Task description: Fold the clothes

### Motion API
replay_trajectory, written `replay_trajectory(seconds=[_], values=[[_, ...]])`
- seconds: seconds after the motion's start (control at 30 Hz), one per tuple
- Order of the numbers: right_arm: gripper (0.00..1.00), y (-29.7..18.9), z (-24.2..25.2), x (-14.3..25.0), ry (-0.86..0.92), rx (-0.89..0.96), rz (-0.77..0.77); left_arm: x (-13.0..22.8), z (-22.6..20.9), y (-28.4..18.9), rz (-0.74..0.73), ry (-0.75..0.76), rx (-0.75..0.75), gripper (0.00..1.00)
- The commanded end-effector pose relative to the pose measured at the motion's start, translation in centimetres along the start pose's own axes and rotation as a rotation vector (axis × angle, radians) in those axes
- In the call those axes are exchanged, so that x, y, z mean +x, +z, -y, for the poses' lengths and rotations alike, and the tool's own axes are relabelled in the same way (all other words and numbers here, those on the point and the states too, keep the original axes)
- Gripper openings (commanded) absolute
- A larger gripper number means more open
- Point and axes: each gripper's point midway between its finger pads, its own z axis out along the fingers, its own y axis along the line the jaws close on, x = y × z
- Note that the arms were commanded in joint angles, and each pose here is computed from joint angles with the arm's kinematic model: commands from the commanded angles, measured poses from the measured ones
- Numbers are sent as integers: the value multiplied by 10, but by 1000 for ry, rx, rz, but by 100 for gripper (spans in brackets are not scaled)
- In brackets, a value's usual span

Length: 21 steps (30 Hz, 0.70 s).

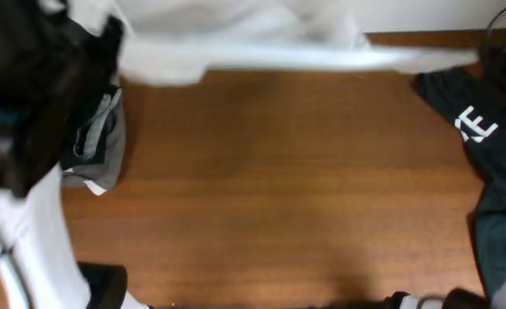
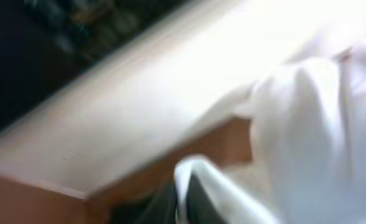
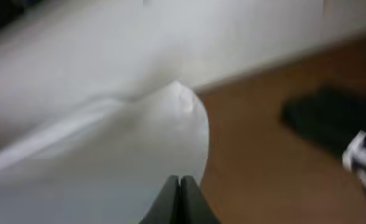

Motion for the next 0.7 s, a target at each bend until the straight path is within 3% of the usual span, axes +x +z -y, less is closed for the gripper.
replay_trajectory(seconds=[0.0,0.07,0.13,0.23,0.33,0.37,0.4,0.43,0.47,0.5,0.6,0.67], values=[[4,85,49,76,32,56,-354,109,87,123,-419,3,357,7],[4,121,64,131,59,50,-567,175,127,151,-653,-17,495,7],[4,124,85,173,90,146,-750,246,167,149,-902,-57,649,7],[5,100,111,195,78,323,-874,288,188,129,-1063,-136,761,7],[5,75,131,217,121,488,-984,314,184,101,-1219,-249,752,4],[13,68,133,226,139,518,-1027,314,180,95,-1217,-263,744,4],[43,63,135,234,139,537,-1064,309,172,90,-1196,-284,722,4],[52,60,141,239,151,579,-1075,302,167,86,-1160,-288,705,6],[54,64,148,239,149,616,-1051,281,164,87,-1042,-312,704,31],[54,72,147,235,155,590,-1017,263,169,92,-949,-344,740,40],[55,109,106,216,143,266,-876,246,188,126,-788,-273,753,56],[55,111,87,202,138,167,-804,253,216,150,-742,-194,749,64]])
